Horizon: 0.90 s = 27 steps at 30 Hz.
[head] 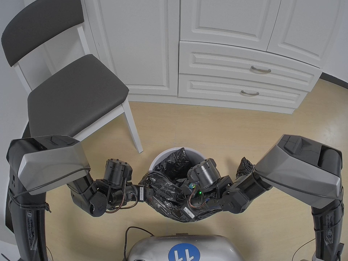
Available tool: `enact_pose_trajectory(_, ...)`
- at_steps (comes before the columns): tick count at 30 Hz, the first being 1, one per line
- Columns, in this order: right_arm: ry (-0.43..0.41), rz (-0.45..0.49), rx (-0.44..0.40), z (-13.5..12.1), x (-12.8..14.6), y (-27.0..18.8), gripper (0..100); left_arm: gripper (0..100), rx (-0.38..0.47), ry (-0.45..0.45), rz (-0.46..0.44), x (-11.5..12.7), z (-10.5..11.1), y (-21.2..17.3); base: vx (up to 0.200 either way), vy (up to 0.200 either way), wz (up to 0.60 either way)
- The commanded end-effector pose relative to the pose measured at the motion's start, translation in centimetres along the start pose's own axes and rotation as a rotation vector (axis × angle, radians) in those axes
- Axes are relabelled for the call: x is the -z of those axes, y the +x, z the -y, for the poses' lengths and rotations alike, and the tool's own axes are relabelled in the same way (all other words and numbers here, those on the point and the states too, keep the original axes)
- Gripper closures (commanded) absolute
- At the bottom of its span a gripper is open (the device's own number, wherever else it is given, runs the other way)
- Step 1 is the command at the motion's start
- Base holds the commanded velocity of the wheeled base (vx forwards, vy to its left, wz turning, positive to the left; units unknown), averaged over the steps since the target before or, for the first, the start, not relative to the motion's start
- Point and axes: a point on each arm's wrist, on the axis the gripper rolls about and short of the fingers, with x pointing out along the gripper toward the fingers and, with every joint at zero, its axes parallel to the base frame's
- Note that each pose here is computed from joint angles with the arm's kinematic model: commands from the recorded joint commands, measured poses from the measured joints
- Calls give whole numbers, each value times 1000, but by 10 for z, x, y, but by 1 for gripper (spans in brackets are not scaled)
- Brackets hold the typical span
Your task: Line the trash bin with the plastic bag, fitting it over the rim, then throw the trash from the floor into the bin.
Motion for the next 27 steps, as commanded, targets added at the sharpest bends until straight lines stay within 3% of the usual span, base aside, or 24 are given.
enact_pose_trajectory(1, 5, -17, -7, -3, 5, 10, 100, 0, 0, 1, 1, 0, 0, -1, 0, 0, 0)
enact_pose_trajectory(8, 66, -12, 10, 5, 5, 31, 100, 0, 0, -2, 10, -2, -1, 0, 0, 0, 0)
enact_pose_trajectory(10, 143, 51, 34, 14, -11, 37, 100, 0, -2, -7, 20, -4, -2, 0, 0, 0, 0)
enact_pose_trajectory(16, 241, 149, 97, 31, -35, 54, 100, 0, -2, -7, 19, -4, -2, 1, 0, 0, 0)
enact_pose_trajectory(18, 241, 149, 97, 31, -35, 54, 100, 0, -2, -7, 19, -4, -2, 1, 0, 0, 0)
enact_pose_trajectory(20, 307, 166, 174, 37, -33, 82, 100, 0, -2, -7, 20, -4, -2, 2, 0, 0, 0)
enact_pose_trajectory(27, 343, 157, 199, 48, -24, 107, 100, 0, -2, -10, 20, -4, -2, 1, 0, 0, 0)
